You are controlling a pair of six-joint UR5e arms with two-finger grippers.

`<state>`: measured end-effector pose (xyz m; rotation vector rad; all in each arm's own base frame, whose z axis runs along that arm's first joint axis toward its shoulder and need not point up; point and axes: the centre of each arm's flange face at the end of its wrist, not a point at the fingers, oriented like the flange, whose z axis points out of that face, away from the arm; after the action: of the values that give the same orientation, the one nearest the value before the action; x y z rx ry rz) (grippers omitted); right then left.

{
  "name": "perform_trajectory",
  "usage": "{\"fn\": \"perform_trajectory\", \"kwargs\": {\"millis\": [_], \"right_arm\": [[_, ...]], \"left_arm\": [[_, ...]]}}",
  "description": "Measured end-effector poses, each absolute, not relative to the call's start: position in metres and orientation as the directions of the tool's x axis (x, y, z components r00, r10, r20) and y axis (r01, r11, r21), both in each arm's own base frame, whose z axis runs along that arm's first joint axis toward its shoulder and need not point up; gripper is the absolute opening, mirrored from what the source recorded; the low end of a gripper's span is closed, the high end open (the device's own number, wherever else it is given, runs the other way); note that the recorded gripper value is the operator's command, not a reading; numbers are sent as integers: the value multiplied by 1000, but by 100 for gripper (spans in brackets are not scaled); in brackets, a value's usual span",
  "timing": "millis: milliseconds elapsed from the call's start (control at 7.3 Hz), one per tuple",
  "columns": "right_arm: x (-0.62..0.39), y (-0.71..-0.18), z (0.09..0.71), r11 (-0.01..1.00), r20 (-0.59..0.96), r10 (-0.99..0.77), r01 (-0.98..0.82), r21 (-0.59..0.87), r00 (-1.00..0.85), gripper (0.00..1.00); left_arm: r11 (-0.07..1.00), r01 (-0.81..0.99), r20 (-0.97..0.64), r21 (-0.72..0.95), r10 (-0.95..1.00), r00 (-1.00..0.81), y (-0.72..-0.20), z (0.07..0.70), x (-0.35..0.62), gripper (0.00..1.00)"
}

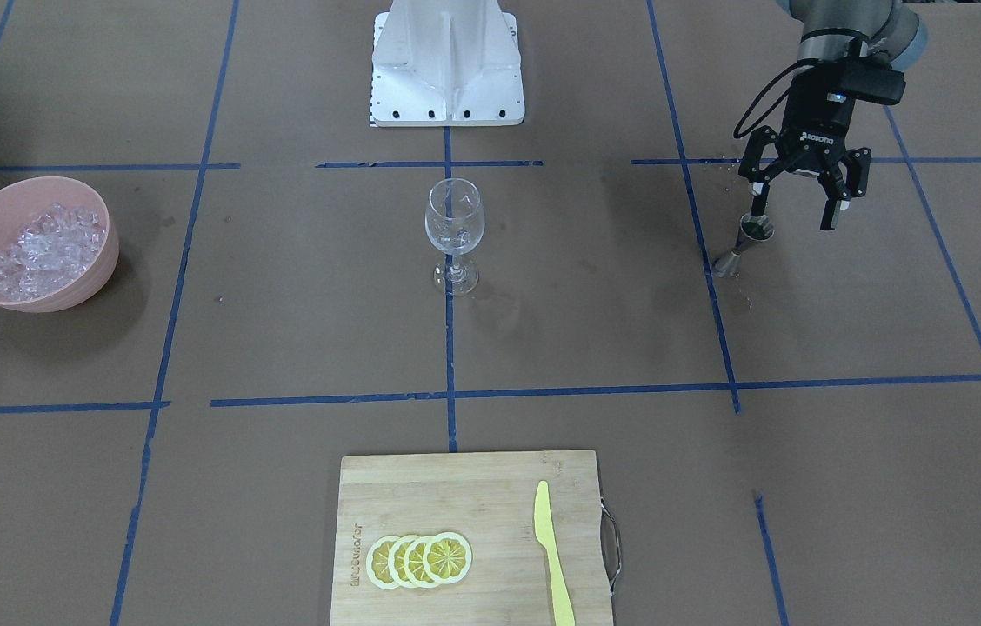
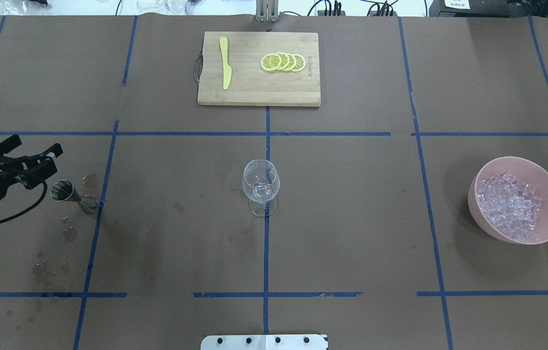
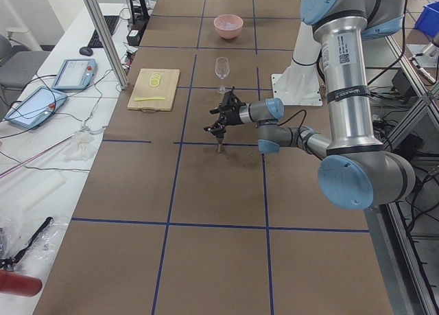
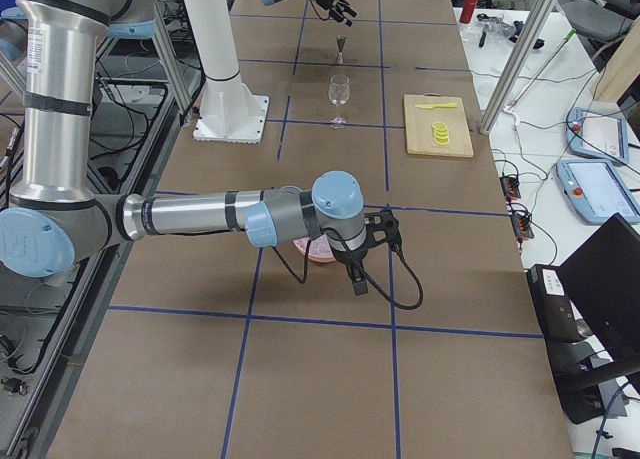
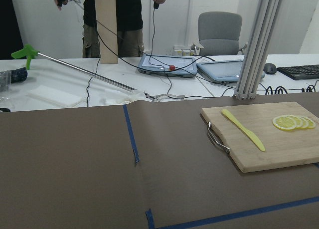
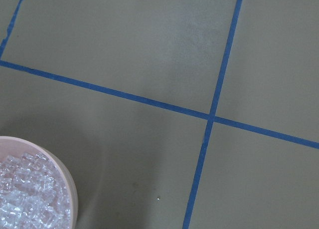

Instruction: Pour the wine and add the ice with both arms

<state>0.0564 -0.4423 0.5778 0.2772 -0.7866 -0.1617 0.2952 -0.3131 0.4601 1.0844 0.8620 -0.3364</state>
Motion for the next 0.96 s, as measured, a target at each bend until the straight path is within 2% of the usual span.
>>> {"fn": "perform_trajectory", "kwargs": {"millis": [548,685,822,959], "right_arm": [[56,-442,578,951,674,-246,40,305,697,100],[56,-443,578,951,674,-246,40,305,697,100],[56,-443,578,952,674,-245,40,305,697,100],[56,-443,578,952,675,-244,39,304,697,100]], "left_arm": [[384,687,-766,617,92,636,-286,498,356,100],[376,682,-757,627,88,648,-285,507,365,97],[371,673,-745,640,84,662,-285,516,370,86],[372,662,-734,650,83,674,-283,524,374,81]]}}
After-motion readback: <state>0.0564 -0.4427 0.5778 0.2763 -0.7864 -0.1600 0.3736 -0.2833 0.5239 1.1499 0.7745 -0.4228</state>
